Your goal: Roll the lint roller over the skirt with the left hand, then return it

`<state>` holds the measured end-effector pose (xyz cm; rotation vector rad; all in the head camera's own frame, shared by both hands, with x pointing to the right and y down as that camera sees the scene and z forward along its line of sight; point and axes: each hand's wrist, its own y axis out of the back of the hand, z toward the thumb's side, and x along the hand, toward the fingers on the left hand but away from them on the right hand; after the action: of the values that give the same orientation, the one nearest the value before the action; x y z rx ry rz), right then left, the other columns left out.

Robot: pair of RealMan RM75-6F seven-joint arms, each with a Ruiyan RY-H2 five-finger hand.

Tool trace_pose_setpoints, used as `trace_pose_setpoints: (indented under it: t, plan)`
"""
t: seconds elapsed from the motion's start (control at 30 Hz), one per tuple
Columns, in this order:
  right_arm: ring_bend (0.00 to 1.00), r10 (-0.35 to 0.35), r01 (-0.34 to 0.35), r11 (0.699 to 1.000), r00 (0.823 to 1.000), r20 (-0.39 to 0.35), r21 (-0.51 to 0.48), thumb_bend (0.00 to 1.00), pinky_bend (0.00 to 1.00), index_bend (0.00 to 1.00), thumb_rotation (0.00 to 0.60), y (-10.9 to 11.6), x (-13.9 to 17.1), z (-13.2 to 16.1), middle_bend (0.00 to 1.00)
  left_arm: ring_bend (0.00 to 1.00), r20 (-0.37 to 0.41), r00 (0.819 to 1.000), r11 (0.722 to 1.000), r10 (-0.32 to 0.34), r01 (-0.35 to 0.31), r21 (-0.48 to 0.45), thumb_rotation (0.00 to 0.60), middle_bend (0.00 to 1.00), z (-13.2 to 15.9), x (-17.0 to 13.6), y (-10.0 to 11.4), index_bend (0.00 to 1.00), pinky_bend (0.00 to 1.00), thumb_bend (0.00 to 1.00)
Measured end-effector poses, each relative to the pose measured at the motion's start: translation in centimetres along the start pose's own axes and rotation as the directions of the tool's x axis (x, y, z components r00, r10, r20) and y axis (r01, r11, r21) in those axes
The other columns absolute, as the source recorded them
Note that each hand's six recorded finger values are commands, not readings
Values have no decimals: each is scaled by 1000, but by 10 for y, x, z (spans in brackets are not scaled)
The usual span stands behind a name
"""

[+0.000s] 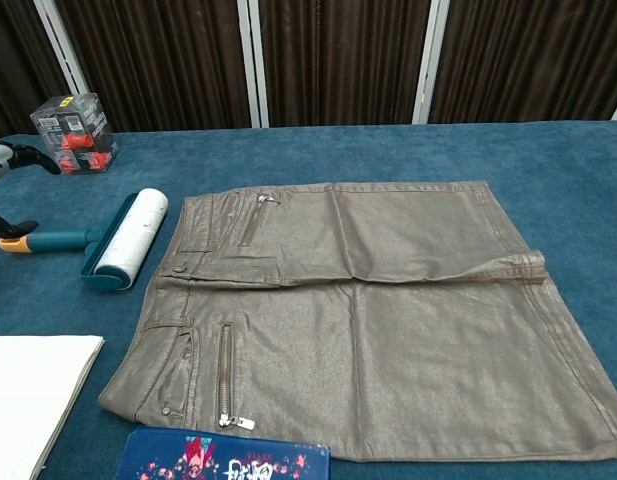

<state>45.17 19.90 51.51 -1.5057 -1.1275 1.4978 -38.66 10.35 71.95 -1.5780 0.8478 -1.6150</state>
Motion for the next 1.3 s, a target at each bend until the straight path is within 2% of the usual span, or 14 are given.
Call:
trace_pose_setpoints:
  t: [0.2,0.33,0.57,1.13,1.3]
  plan:
    - [0,3,-3,1000,1000,4,-1,0,0,0,600,-1,-1,-2,0,77,-9,999,999,-37,37,2,600,135,4,11,-21,239,141,425]
    - [0,-1,1,1000,1000,13,-3,0,0,0,600,-1,-1,-4,0,87,2,999,999,-40,40,-20,600,142,9,15,-28,247,167,440]
    - [0,-7,7,1000,1000,20,-6,0,0,0,600,-1,-1,-5,0,91,27,998,998,-56,57,-6,600,142,21,17,-39,248,174,440]
    - [0,-10,10,1000,999,31,0,0,0,0,600,-2,-1,-6,0,197,38,998,998,-54,54,-16,600,231,27,22,-44,288,258,439]
    - [0,-9,9,1000,999,32,5,0,0,0,600,-3,-1,-6,0,262,38,998,998,-56,57,-23,600,320,29,22,-47,335,310,466]
